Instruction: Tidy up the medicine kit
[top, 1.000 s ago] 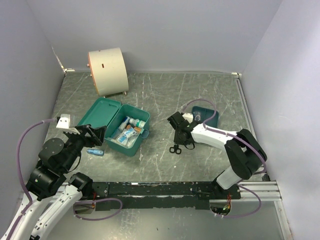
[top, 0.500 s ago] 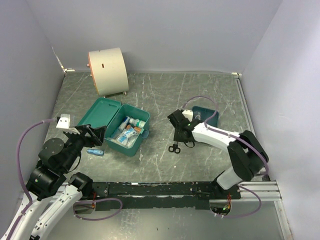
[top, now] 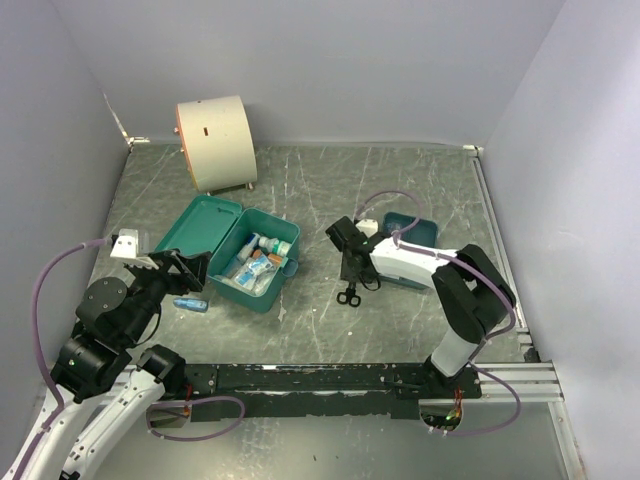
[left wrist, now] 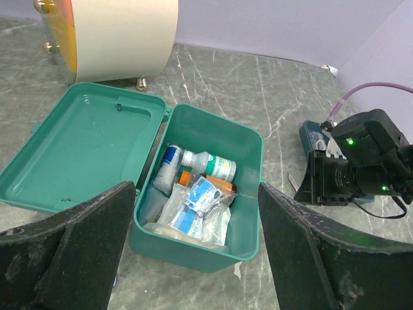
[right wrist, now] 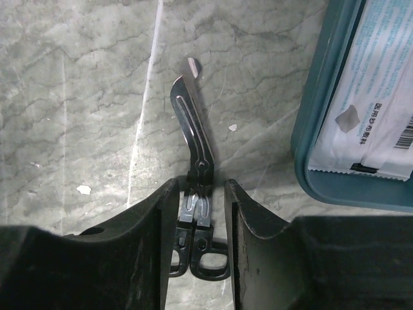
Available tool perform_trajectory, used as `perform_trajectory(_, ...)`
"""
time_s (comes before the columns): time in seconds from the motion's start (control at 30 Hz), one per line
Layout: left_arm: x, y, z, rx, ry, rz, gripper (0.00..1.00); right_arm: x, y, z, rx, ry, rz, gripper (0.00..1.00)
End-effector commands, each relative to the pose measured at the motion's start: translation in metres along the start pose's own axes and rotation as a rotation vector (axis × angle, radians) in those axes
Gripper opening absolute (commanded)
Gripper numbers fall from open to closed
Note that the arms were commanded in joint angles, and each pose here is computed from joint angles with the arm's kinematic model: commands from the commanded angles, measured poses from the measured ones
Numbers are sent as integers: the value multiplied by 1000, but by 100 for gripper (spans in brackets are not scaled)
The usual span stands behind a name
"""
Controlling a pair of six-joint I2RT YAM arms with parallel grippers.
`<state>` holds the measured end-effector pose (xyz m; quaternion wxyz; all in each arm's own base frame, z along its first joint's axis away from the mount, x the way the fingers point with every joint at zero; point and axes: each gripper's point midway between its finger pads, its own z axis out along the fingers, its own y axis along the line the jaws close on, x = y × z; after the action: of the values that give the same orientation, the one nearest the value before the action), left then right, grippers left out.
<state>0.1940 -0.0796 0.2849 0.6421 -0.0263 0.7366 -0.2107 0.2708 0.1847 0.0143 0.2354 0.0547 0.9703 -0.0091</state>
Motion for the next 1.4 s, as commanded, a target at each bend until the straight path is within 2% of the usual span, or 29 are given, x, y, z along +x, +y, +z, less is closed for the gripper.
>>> perform_trajectory(0.0, -8, 2, -3, -16, -25, -12, 88, -6, 0, 8, 44, -21, 25, 34)
perform_trajectory(0.33, -9, 3, -5, -18, -32, -15, 88, 4, -2, 23, 30, 21, 63, 20)
perform_trajectory(0.43, -9, 3, -5, -18, -32, -15, 88, 4, 0, 25, 3, 27, 32, 18)
perform_trajectory(0.5, -9, 3, -5, -18, -32, -14, 88, 4, -2, 27, 20, 34, -4, 12)
perform_trajectory(0.57, -9, 3, -5, -20, -31, -13, 88, 0, -3, 26, 31, 24, -24, 7)
perform_trajectory(0.7, -10, 4, -6, -22, -37, -16, 88, -18, -2, 12, 18, -36, -27, 4)
perform_trajectory(0.97, -10, 3, -6, -20, -35, -16, 88, -50, 1, -20, -8, -129, 5, 4)
perform_trajectory(1.17, -9, 3, -5, -17, -35, -14, 88, -52, -1, -25, -7, -145, 14, 6)
perform_trajectory(1.37, -9, 3, -5, -17, -31, -12, 88, -43, 6, -9, -14, -89, -26, 26)
